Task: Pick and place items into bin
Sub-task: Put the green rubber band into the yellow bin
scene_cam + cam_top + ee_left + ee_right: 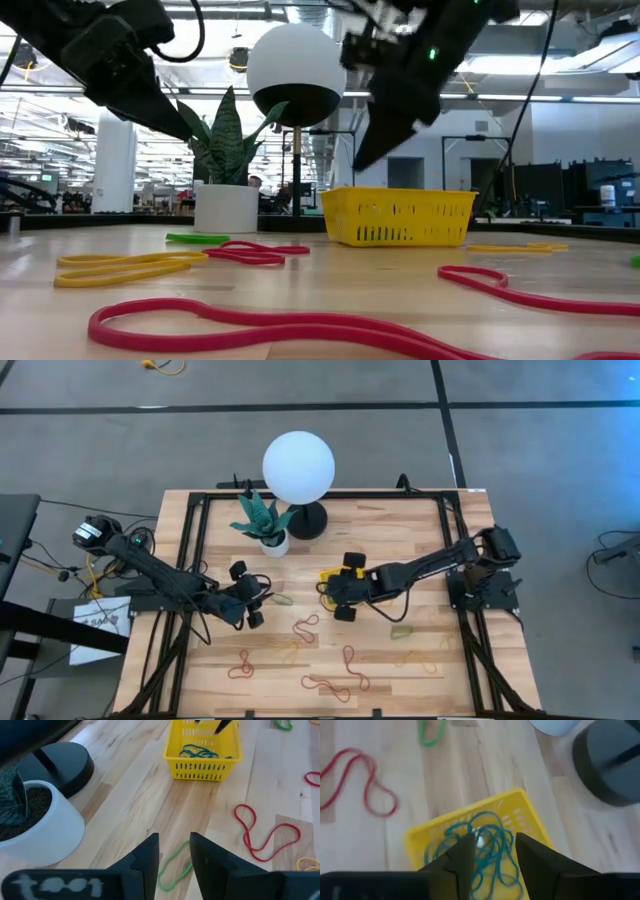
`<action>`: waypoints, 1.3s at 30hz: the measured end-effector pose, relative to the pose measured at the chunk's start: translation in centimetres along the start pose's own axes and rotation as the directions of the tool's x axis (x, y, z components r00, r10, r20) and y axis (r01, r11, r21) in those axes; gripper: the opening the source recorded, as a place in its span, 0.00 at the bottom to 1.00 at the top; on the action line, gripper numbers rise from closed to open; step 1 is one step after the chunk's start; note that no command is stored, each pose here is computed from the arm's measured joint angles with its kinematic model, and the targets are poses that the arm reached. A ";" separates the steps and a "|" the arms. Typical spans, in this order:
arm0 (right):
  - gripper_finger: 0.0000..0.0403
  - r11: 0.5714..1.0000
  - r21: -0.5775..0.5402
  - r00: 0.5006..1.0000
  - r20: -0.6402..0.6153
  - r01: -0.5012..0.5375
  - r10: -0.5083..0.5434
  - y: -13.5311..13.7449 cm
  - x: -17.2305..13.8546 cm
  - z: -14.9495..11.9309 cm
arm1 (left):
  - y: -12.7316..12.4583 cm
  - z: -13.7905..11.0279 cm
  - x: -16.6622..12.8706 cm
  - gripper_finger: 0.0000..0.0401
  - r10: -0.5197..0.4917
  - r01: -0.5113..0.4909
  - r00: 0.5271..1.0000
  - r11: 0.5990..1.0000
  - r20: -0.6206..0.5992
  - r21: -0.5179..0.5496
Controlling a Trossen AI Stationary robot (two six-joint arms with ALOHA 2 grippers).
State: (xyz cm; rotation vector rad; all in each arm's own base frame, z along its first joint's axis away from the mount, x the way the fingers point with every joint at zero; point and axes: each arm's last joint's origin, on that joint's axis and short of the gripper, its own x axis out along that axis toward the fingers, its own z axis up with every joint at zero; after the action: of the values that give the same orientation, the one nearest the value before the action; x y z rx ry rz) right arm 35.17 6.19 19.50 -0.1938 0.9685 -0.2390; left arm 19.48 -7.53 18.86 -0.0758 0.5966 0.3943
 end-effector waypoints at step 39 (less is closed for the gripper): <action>0.28 0.955 0.159 0.961 0.161 -0.252 0.226 2.9 -10.7 -11.5 | -0.1 -1.6 0.3 0.25 -0.147 0.141 0.981 0.989 -0.127 -0.050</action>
State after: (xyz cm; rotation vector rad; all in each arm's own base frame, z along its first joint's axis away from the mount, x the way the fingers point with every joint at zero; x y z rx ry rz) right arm 20.08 11.43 20.80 0.0717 0.8161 -0.0862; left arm 18.94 -7.78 17.36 -0.1844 0.7076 0.2621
